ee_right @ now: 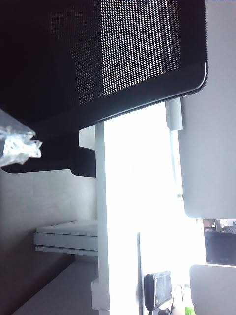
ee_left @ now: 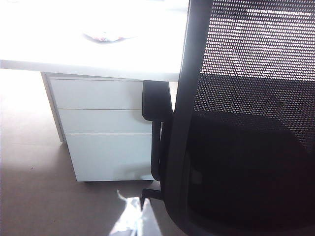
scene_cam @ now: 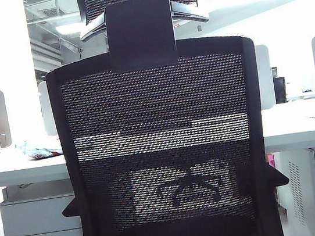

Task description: Push the black chair under the table.

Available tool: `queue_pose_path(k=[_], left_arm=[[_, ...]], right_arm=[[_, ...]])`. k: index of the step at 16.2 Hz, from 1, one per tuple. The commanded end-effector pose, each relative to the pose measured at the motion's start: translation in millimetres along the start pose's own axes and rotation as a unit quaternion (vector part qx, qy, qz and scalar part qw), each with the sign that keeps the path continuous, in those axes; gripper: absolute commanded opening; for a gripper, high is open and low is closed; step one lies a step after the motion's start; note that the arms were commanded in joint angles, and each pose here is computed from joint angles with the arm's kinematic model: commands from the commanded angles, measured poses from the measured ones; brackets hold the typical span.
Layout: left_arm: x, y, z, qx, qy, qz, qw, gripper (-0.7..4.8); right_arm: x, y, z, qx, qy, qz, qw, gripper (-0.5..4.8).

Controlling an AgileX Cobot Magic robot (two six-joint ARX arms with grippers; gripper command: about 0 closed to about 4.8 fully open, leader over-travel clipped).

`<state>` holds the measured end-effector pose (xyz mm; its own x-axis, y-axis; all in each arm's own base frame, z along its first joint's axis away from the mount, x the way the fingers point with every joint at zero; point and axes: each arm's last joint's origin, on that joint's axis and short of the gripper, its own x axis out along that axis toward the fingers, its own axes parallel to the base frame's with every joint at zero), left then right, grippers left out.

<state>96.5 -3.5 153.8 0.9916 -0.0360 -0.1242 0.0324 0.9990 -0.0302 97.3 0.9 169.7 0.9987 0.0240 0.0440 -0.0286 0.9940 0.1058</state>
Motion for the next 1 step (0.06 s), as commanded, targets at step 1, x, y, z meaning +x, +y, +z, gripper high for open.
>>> queue_pose_path(k=[1], left_arm=[[0.1, -0.1, 1.0, 0.002, -0.006, -0.001, 1.0, -0.05]], right_arm=[[0.0, 0.1, 1.5, -0.002, -0.009, 0.001, 1.0, -0.01]])
